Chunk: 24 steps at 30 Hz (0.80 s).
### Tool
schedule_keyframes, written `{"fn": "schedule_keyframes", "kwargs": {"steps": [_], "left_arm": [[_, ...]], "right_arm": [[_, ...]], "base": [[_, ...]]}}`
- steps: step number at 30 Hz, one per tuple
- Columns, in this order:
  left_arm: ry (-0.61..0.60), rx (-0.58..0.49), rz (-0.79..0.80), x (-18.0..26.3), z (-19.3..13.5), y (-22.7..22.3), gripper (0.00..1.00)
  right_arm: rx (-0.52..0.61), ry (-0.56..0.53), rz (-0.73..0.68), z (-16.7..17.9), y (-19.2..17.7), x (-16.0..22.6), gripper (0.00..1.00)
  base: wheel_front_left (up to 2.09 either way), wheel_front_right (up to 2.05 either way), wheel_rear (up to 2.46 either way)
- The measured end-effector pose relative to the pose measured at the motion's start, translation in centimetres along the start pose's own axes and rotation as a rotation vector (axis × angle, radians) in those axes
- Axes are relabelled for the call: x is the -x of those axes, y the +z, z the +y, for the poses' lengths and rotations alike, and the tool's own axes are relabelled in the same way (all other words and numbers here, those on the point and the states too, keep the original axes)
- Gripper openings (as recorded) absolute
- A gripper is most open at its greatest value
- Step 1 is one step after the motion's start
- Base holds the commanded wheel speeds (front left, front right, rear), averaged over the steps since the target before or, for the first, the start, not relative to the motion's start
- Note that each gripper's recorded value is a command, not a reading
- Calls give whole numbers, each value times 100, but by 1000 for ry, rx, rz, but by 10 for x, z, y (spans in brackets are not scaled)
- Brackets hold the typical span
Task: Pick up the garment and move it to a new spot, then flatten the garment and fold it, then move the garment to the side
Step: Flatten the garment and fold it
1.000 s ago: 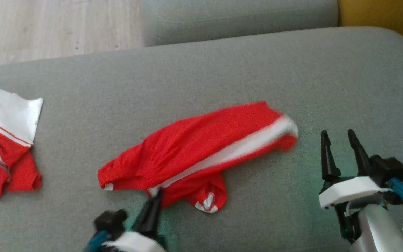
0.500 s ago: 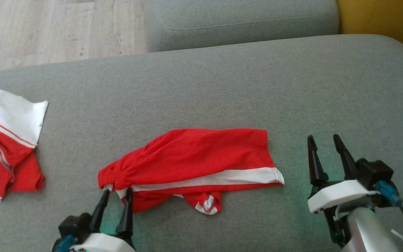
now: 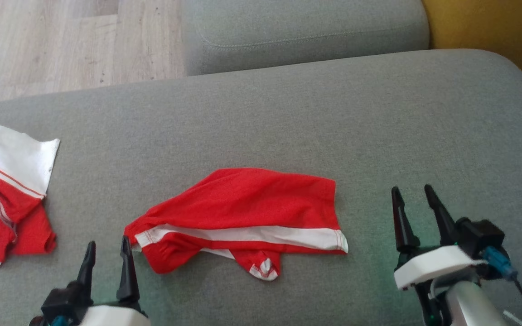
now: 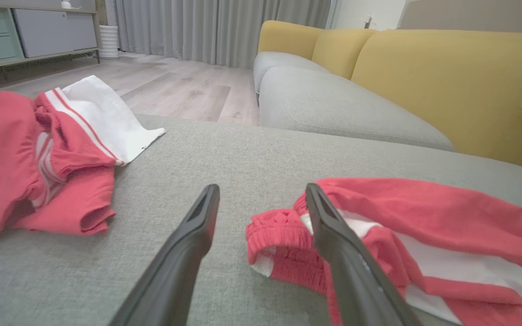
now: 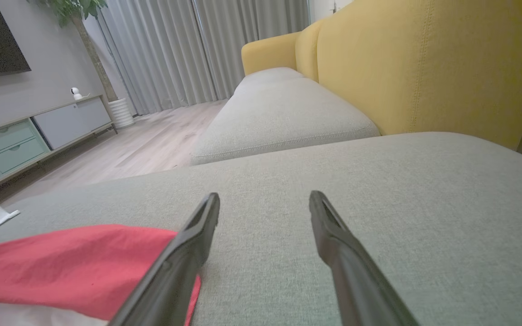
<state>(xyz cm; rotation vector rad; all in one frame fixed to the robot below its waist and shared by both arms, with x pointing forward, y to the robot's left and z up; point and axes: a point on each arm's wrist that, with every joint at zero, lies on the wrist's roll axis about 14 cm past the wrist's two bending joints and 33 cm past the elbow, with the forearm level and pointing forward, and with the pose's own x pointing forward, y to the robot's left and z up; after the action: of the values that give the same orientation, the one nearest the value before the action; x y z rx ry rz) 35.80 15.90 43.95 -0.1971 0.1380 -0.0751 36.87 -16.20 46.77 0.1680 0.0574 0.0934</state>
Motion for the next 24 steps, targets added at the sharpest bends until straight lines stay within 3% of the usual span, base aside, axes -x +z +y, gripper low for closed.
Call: {"fn": "schedule_keyframes", "kwargs": {"steps": [6, 15, 21, 24], "left_arm": [[16, -66, -25, 3, 5, 8, 100], [13, -79, -23, 1, 0, 7, 100], [9, -60, -6, 3, -2, 1, 100], [9, -52, 4, 4, -3, -2, 100]], "right_arm": [[-4, 13, -6, 5, 1, 3, 100], [-1, 38, 10, 13, -4, 3, 100], [-60, 154, 244, 56, -75, 23, 100], [-86, 166, 316, 62, -95, 29, 100]], "base": [[0, 0, 0], [0, 0, 0], [0, 0, 0], [0, 0, 0]]}}
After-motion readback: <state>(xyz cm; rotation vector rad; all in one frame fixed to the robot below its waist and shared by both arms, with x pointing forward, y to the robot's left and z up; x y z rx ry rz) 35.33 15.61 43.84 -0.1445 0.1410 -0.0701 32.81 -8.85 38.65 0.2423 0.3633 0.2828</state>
